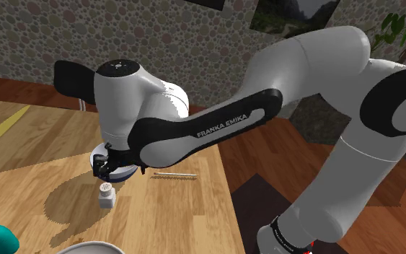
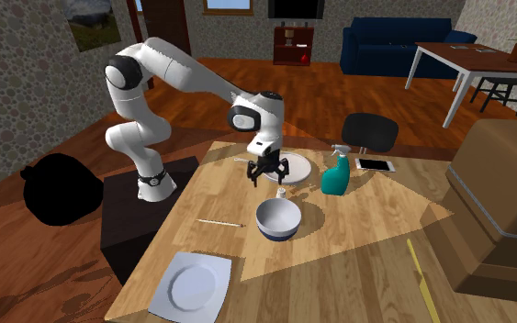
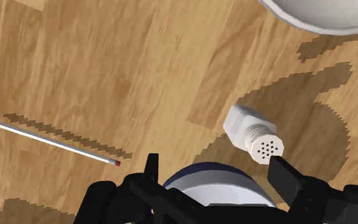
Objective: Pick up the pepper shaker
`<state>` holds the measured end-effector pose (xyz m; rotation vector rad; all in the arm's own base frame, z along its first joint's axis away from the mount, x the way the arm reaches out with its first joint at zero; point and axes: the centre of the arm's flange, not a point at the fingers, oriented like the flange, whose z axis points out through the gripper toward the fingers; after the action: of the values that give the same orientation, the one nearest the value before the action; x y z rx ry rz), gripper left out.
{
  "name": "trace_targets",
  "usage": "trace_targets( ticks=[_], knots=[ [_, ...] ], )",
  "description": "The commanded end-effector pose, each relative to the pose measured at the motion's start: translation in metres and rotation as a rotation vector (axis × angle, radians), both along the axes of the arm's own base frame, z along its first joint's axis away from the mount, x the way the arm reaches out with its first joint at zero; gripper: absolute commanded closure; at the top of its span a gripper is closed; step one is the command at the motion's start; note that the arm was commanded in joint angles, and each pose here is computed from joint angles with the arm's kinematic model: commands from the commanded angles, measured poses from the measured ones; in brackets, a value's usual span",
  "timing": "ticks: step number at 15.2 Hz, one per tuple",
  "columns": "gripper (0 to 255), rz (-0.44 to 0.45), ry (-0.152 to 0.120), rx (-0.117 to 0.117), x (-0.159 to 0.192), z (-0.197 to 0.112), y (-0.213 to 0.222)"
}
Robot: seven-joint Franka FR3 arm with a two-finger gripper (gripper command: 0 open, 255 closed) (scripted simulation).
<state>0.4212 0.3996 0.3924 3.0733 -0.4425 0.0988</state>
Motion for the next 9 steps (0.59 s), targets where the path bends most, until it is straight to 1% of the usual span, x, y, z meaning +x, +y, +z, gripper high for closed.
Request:
trace_targets(
  ticks=[1, 4, 9],
  knots=[
    [0, -0.024, -0.009, -0.007, 0.013, -0.012, 0.021],
    [0, -0.052, -0.017, -0.015, 0.031, -0.03, 0.049],
    [0, -0.052, -0.017, -0.015, 0.031, -0.056, 0.049]
  ],
)
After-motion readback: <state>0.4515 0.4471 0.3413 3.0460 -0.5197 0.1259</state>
